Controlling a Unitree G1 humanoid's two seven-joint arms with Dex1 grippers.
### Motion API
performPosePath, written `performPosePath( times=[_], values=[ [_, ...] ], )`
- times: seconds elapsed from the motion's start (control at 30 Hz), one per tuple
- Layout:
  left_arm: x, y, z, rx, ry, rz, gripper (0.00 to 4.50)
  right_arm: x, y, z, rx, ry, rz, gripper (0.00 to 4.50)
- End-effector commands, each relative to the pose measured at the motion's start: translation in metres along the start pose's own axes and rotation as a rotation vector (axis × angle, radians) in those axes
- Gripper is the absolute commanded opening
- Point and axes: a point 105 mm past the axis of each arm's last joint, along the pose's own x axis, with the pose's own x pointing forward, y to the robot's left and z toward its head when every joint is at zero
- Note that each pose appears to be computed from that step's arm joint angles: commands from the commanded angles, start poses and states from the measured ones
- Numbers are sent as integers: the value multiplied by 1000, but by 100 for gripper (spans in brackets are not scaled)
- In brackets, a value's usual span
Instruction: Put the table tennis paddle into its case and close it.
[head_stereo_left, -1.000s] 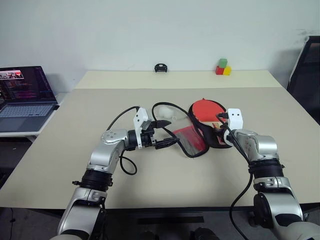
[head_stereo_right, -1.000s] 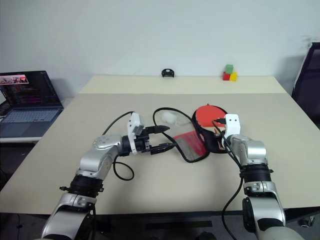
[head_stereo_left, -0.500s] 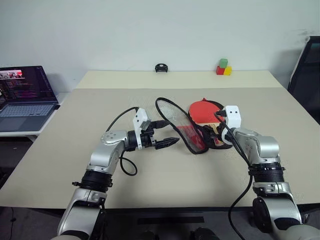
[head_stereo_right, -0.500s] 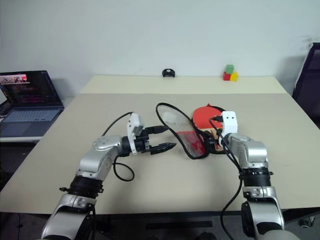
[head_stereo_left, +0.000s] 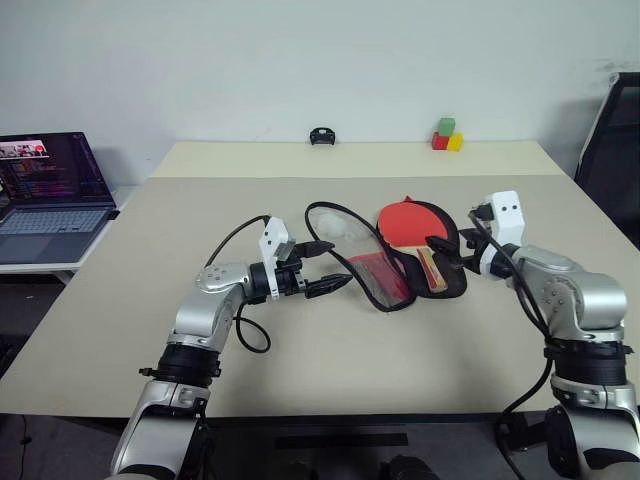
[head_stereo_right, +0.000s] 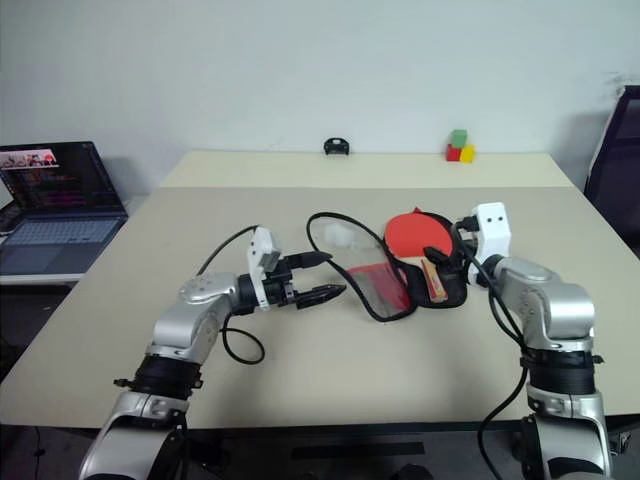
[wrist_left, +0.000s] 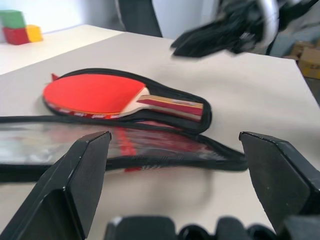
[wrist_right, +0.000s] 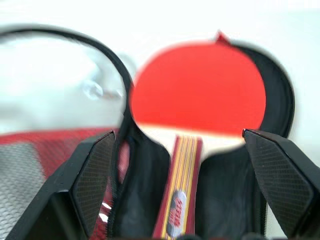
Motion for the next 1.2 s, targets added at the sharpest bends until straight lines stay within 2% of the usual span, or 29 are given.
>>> performPosePath(
  times=[0.03, 0.2, 0.37, 0.8, 0.97, 1.2],
  values=[
    [-4, 0, 13, 36, -36, 2, 450, -13, 11, 22, -51, -96, 99, 447],
    [-9, 4, 10, 23, -29, 38, 450, -33, 31, 30, -110, -91, 312, 447],
    [-12, 5, 7, 15, -24, 54, 450, -36, 31, 33, -122, -101, 326, 447],
    [-32, 18, -1, -35, -28, 147, 450, -55, 53, 34, -137, -83, 501, 447],
    [-29, 21, -8, -52, -20, 154, 450, -66, 62, 33, -138, -63, 574, 447],
    [-7, 29, -17, -74, -3, 148, 450, -78, 69, 32, -185, -28, 624, 447]
  ],
)
